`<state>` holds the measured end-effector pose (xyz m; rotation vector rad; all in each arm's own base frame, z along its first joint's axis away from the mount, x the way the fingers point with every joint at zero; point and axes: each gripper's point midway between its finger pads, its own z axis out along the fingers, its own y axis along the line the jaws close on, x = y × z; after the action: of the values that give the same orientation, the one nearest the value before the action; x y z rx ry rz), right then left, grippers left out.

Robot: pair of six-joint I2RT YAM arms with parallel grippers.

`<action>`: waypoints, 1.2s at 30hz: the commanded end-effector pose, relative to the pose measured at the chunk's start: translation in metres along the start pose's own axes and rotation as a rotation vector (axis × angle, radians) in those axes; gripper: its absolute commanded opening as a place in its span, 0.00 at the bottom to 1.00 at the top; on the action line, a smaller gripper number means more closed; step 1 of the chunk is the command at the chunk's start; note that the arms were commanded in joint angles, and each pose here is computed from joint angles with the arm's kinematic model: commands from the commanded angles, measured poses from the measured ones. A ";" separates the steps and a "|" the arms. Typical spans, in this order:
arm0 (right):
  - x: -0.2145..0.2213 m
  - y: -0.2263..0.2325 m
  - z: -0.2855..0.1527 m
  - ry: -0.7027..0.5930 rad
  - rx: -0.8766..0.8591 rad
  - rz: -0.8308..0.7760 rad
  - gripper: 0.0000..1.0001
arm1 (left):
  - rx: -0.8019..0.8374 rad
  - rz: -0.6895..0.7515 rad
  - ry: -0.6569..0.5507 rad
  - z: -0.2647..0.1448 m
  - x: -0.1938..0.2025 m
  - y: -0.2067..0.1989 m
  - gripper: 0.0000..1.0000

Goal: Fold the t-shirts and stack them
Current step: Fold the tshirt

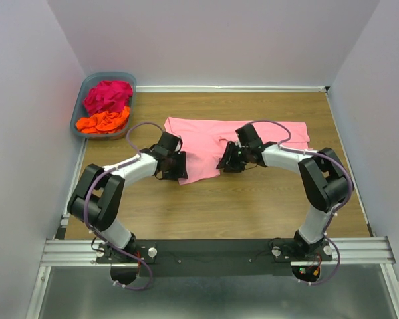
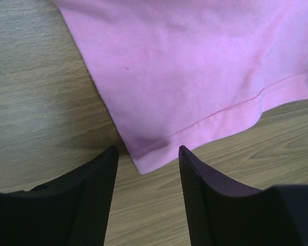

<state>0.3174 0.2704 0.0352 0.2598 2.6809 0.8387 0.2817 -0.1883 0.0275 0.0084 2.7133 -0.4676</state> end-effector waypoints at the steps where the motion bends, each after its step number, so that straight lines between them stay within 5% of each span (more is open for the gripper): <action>1: 0.011 -0.001 0.014 0.031 -0.010 0.025 0.47 | -0.004 -0.020 0.020 0.011 0.009 0.002 0.57; 11: 0.030 -0.008 0.024 0.093 0.005 0.029 0.44 | -0.022 -0.002 0.076 0.020 0.027 0.005 0.47; 15: 0.033 -0.008 0.025 0.098 0.005 0.026 0.34 | -0.029 -0.002 0.084 0.020 0.030 0.007 0.29; 19: 0.026 -0.001 0.022 0.074 -0.005 0.013 0.13 | -0.040 0.005 0.048 0.016 0.016 0.004 0.00; 22: 0.015 0.010 0.020 0.048 -0.025 -0.004 0.01 | -0.043 0.016 -0.009 0.008 -0.009 -0.004 0.00; 36: -0.080 0.050 0.013 -0.141 -0.086 -0.015 0.01 | -0.105 0.080 -0.264 -0.011 -0.159 -0.012 0.00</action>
<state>0.3707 0.3053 0.0791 0.2267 2.5312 0.9573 0.4034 -0.2000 0.1084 0.0117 2.4633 -0.3886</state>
